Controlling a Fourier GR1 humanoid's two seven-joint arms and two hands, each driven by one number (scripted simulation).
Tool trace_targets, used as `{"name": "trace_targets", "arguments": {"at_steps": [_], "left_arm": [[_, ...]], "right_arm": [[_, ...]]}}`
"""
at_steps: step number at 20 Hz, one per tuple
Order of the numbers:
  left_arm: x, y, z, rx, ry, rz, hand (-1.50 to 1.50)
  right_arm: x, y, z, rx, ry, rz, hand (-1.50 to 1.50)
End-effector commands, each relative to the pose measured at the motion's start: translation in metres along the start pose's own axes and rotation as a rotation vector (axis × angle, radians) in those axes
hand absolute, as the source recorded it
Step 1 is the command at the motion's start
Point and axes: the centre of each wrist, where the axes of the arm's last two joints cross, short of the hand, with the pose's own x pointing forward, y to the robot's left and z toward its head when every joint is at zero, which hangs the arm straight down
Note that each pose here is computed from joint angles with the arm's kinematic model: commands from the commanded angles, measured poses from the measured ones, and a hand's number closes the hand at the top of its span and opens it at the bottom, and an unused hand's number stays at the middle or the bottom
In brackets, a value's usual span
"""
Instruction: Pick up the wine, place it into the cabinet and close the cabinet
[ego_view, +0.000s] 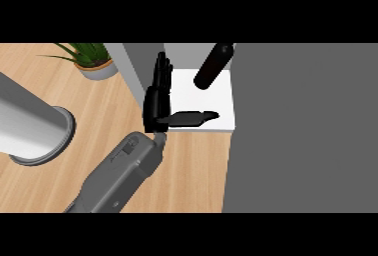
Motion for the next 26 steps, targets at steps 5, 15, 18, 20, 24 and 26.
{"name": "trace_targets", "arguments": {"at_steps": [5, 15, 18, 20, 24, 26], "left_arm": [[0.014, 0.023, 0.074, -0.015, 0.004, 0.054, -1.5], [0.05, 0.027, 0.147, -0.009, -0.011, 0.075, -1.5], [0.048, 0.033, 0.147, 0.01, -0.035, 0.055, -1.5], [0.056, 0.028, 0.155, 0.023, -0.04, 0.057, -1.5], [0.066, 0.058, 0.17, 0.028, -0.045, 0.059, -1.5], [0.075, 0.078, 0.176, 0.011, -0.04, 0.029, -1.5]], "right_arm": [[0.047, 0.007, 0.02, 0.043, -0.073, -0.004, -1.5], [0.042, 0.009, 0.021, 0.158, 0.001, 0.054, 1.5], [0.044, 0.012, 0.022, 0.333, 0.037, 0.079, 1.5], [0.031, 0.017, 0.021, 0.447, 0.105, 0.003, 1.5], [0.042, 0.035, 0.023, 0.494, 0.058, -0.039, 1.5], [0.042, 0.038, 0.02, 0.535, 0.037, -0.04, 1.5]]}}
